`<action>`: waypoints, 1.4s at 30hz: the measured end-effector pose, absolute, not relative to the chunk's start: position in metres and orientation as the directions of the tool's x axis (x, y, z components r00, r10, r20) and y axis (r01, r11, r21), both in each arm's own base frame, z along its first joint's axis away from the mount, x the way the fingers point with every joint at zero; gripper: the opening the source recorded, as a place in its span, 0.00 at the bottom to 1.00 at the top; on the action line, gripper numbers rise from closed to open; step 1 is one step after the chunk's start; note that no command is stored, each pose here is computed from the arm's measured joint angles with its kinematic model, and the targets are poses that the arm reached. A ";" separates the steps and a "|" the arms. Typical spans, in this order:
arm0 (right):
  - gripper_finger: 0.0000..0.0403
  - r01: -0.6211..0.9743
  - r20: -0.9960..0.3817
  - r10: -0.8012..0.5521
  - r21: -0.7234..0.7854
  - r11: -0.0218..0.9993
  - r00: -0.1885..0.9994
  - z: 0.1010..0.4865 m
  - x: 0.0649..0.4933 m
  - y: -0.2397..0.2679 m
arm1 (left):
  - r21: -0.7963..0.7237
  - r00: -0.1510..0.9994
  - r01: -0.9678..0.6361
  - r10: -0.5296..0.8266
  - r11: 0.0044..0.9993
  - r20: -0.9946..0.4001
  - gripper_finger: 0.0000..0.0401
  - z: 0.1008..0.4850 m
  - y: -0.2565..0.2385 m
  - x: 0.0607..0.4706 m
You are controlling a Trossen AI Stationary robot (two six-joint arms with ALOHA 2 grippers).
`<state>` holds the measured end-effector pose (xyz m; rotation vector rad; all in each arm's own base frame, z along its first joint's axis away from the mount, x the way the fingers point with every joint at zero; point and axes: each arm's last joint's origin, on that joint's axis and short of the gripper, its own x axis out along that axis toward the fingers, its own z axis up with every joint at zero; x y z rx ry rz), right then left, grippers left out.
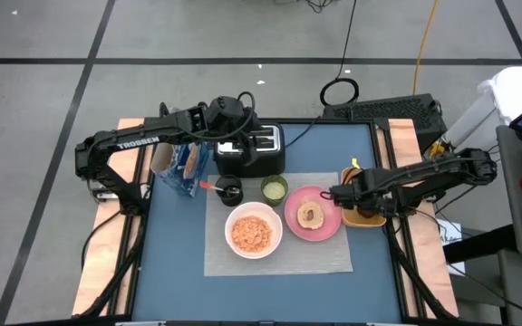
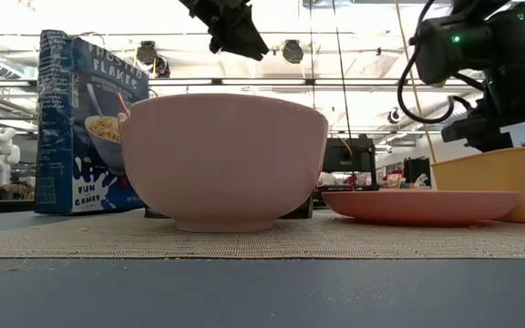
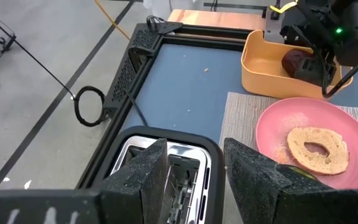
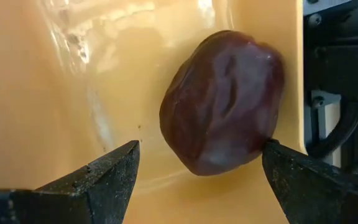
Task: Arrange a breakfast setting
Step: Put the apple on the top right of the gray mat
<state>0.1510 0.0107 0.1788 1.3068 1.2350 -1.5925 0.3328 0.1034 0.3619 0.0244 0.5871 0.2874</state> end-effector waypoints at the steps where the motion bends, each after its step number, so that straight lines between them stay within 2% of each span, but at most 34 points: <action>1: 0.81 0.937 -0.976 0.039 -0.216 -0.275 -0.213 0.178 0.152 0.012 | 0.110 0.794 -0.256 0.274 0.960 -0.543 0.41 0.362 0.103 0.333; 9: 0.81 0.953 -0.984 0.035 -0.180 -0.244 -0.176 0.178 0.155 0.014 | 0.124 0.794 -0.247 0.274 0.961 -0.543 0.41 0.362 0.103 0.333; 18: 0.80 0.980 -0.988 -0.092 -0.106 -0.169 -0.122 0.185 0.159 0.010 | 0.124 0.794 -0.247 0.274 0.961 -0.543 0.41 0.362 0.103 0.333; 24: 0.77 0.984 -0.991 -0.095 -0.077 -0.163 -0.094 0.190 0.156 0.010 | 0.123 0.794 -0.247 0.274 0.961 -0.542 0.41 0.362 0.103 0.333; 31: 0.73 0.955 -0.983 -0.117 -0.105 -0.276 -0.142 0.197 0.142 0.008 | 0.121 0.794 -0.249 0.274 0.961 -0.542 0.41 0.362 0.103 0.333; 34: 0.72 0.943 -0.986 -0.115 -0.080 -0.323 -0.123 0.200 0.140 0.008 | 0.121 0.794 -0.249 0.274 0.961 -0.542 0.41 0.362 0.103 0.333; 42: 0.72 0.925 -0.987 -0.115 -0.060 -0.376 -0.110 0.194 0.142 0.008 | 0.121 0.794 -0.249 0.274 0.961 -0.542 0.41 0.362 0.103 0.333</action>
